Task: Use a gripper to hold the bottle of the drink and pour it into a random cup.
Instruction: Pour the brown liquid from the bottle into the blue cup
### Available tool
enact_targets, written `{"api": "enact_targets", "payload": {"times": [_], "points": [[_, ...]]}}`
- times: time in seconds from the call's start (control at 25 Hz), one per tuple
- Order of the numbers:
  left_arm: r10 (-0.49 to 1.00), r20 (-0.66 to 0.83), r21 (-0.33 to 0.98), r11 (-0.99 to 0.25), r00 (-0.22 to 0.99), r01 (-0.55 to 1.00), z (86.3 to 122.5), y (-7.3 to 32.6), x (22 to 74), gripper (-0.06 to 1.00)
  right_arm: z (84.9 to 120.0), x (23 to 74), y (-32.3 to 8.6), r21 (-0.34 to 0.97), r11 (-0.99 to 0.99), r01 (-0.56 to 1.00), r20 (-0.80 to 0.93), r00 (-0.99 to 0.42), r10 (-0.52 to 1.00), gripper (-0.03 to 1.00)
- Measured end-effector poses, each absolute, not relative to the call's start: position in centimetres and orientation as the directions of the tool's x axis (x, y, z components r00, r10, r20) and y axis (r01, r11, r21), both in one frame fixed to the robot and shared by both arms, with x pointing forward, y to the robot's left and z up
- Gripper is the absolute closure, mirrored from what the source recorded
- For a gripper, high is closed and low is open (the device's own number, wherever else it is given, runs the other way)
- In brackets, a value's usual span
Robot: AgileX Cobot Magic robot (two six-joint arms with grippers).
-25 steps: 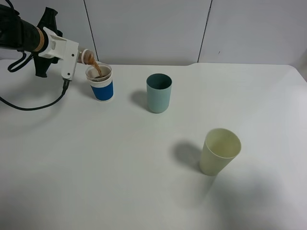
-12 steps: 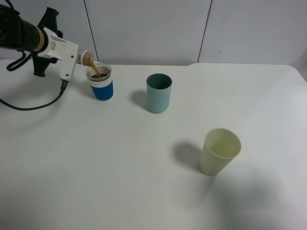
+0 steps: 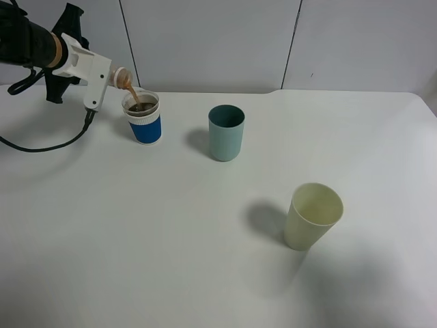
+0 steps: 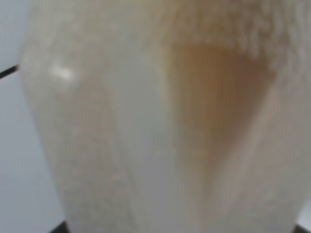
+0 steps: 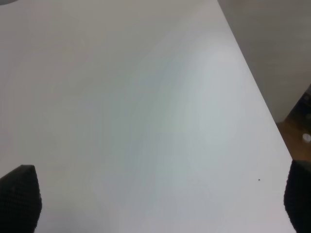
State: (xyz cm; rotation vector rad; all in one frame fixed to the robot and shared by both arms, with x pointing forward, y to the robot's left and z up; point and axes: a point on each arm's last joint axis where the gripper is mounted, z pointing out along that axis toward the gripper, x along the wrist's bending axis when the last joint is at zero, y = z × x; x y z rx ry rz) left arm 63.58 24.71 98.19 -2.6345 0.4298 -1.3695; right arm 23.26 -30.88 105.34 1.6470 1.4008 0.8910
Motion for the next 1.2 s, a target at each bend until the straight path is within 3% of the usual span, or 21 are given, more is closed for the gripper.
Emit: {"api": "enact_targets", "payload": {"times": [1.2], "points": [[-0.458, 0.740, -0.378, -0.889, 0.493, -0.258, 98.5, 23.5, 63.6, 0.62, 105.3, 23.3, -30.9, 0.893, -0.087, 0.441, 0.024, 0.146, 0.989, -0.03]]}}
